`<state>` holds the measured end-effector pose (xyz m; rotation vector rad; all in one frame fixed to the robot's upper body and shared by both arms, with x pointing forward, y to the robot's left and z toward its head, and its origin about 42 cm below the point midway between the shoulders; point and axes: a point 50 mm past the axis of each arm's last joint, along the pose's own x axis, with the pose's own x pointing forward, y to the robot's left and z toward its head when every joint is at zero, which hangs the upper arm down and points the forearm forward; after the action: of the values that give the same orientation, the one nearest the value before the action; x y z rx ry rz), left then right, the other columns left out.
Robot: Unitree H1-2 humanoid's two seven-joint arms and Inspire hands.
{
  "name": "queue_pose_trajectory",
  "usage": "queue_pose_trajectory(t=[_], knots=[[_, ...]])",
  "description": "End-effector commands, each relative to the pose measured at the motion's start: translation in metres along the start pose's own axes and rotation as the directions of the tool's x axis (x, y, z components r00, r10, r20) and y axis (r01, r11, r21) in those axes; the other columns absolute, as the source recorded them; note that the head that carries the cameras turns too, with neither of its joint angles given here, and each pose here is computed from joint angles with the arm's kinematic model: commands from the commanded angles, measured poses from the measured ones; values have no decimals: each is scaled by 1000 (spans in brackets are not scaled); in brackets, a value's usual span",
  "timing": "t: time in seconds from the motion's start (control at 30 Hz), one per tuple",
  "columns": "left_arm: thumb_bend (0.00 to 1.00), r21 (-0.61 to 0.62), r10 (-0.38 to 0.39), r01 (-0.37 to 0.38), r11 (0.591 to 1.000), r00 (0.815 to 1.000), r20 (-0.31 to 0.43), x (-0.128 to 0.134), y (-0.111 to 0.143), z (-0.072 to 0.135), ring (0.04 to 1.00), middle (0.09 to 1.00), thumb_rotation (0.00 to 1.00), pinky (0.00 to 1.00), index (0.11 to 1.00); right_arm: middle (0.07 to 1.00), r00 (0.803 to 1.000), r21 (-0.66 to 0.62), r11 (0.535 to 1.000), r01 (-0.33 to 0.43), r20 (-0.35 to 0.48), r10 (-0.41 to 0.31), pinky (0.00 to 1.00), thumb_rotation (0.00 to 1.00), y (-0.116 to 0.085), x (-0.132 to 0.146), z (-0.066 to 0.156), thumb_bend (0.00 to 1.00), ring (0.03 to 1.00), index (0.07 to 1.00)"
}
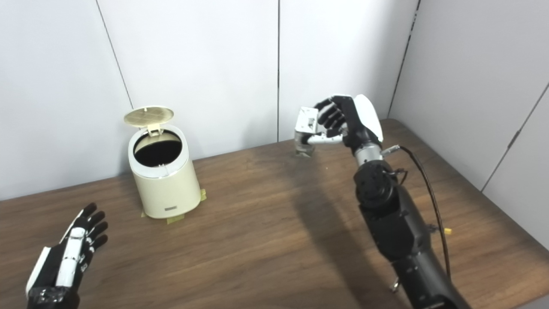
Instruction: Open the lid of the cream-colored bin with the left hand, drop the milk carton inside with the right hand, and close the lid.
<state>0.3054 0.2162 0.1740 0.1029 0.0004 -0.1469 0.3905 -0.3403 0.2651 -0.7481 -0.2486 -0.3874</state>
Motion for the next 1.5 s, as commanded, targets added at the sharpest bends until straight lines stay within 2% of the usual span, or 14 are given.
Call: queue_pose_trajectory(t=[0.0,0.17,0.3,0.4,0.57,0.67,0.87,0.97,1.17,1.3,1.47], knots=[[518,15,6,-7,1000,997,79,5,-2,13,928,938,921,917,969,499,987,21,997,76,137,-78,411,0,-14,11,35,522,440,485],[518,23,6,-8,1000,996,85,5,-4,12,916,927,920,901,956,496,978,101,994,39,200,-59,385,0,-9,7,73,522,437,489],[538,19,8,-10,1000,996,86,5,-9,11,918,925,915,908,951,491,952,131,991,-1,304,-39,378,0,4,0,104,522,439,490],[550,13,14,-15,1000,997,82,4,-13,10,915,921,901,905,944,485,935,141,990,-25,353,-27,358,0,11,-2,117,521,423,499],[520,23,9,-11,1000,997,83,4,-18,8,918,925,929,908,948,491,909,162,985,-52,417,-21,346,0,35,-3,148,521,420,493],[525,27,4,-6,1000,997,83,5,-22,7,921,928,934,914,953,491,901,183,979,-86,434,-2,358,0,48,0,163,522,426,488],[551,24,10,-12,1000,996,92,6,-28,7,921,925,945,921,950,483,880,214,966,-147,475,29,340,0,68,11,179,520,407,509],[529,8,12,-13,1000,995,100,5,-32,10,918,926,992,909,952,484,880,227,961,-155,475,30,343,0,80,16,186,520,414,504],[558,-24,23,-21,999,995,92,3,-36,12,918,919,1000,925,945,494,886,258,953,-158,463,22,342,0,97,25,196,520,410,499],[583,-67,48,-43,997,995,85,3,-39,14,909,910,1000,918,936,499,876,264,945,-191,481,42,354,0,109,31,201,520,417,494],[598,-79,64,-58,995,995,76,2,-41,15,910,907,1000,909,934,498,873,275,937,-214,485,57,351,0,123,37,204,520,415,495]])
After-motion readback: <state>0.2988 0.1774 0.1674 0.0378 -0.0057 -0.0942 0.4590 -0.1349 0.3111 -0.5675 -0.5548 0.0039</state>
